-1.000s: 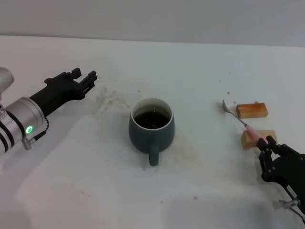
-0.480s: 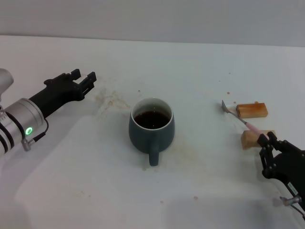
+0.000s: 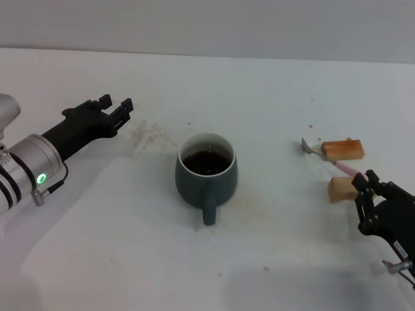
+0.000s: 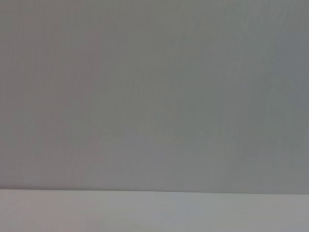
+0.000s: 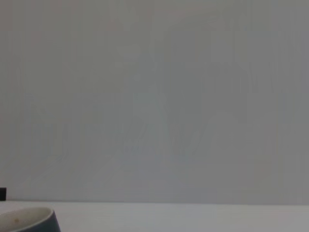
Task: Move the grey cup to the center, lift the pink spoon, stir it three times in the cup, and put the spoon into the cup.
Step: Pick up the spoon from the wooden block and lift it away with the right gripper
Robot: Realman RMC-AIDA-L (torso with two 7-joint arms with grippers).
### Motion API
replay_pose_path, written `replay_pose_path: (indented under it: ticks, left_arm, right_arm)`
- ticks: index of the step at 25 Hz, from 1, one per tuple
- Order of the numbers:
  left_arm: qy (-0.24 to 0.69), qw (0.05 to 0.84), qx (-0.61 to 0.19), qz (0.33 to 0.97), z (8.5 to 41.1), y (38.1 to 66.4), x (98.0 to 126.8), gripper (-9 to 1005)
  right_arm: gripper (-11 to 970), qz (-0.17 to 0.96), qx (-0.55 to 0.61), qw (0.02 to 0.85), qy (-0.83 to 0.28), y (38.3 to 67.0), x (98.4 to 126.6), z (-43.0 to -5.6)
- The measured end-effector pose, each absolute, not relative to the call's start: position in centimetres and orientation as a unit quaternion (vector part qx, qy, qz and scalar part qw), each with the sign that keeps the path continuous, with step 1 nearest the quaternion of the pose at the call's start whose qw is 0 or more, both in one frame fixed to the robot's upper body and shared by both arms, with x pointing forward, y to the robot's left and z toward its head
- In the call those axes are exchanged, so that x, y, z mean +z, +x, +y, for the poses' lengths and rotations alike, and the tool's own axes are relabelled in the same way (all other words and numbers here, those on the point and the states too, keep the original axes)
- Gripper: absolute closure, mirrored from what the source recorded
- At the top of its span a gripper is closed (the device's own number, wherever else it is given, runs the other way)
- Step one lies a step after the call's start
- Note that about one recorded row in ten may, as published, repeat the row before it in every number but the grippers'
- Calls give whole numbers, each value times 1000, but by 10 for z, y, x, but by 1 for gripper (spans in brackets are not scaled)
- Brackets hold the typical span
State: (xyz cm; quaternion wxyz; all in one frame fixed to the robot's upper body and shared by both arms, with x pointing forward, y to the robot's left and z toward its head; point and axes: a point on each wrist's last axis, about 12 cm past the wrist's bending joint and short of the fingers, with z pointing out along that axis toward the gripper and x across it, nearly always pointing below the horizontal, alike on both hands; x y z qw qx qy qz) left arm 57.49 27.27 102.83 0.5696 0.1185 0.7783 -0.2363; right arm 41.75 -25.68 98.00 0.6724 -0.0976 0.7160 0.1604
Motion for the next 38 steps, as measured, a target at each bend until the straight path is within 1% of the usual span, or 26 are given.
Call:
replay_pose_path:
  ticks: [16, 30, 38]
  left_arm:
    - [118, 570, -238, 778, 272, 574, 1028, 493]
    - [116, 569, -236, 779, 273, 574, 1027, 494]
    - [109, 571, -234, 779, 275, 573, 1027, 493]
  right_arm:
    - [865, 683, 171, 703, -105, 425, 992, -255]
    - [866, 648, 184, 729, -119, 444, 1006, -248]
    - [866, 641, 185, 735, -121, 449, 1010, -247]
